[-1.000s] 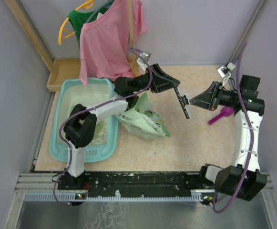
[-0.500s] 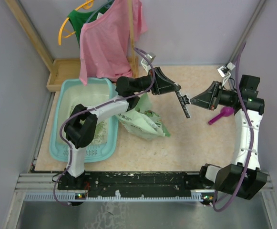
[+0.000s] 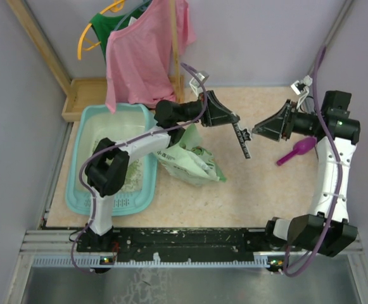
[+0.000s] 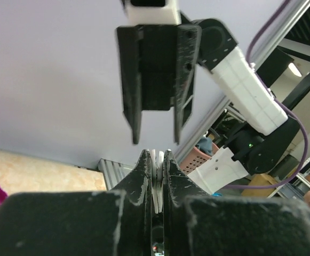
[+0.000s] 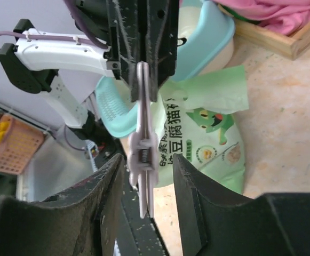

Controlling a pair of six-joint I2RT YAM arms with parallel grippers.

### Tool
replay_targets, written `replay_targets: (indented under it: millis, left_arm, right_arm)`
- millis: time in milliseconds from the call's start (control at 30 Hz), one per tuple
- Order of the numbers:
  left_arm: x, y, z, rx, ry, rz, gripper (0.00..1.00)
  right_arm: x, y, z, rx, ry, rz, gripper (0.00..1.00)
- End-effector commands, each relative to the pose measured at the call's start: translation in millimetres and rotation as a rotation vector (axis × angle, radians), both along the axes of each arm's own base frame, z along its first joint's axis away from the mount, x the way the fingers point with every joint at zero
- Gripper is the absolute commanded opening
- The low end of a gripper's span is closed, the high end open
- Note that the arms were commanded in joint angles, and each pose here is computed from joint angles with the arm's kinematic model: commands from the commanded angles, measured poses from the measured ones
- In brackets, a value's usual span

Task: Fill the litter box with clean litter
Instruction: Adjust the clamp at the center of the board.

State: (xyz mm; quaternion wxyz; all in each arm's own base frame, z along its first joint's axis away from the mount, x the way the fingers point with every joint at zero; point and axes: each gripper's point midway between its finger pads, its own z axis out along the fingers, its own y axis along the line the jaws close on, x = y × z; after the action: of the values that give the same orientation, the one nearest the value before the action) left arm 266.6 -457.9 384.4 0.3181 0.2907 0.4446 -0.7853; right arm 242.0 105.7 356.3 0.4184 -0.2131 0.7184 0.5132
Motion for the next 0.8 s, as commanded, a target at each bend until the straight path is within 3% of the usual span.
replay_targets:
  millis: [0,100,367,767]
  left_arm:
    - [6,12,14,-0.004,-0.057,0.020,0.03]
    - [9,15,17,-0.001,-0.065,0.028,0.03]
    - [3,17,29,-0.009,-0.043,-0.053,0.02]
    - [-4,20,24,0.048,-0.075,-0.041,0.02]
  right_arm:
    - [-16,4,22,-0.101,-0.151,0.034,0.43]
    - [-26,8,26,-0.154,-0.208,0.069,0.45]
    - [-33,21,-13,-0.236,-0.190,0.167,0.52]
    - [-12,16,10,-0.259,-0.212,0.142,0.54]
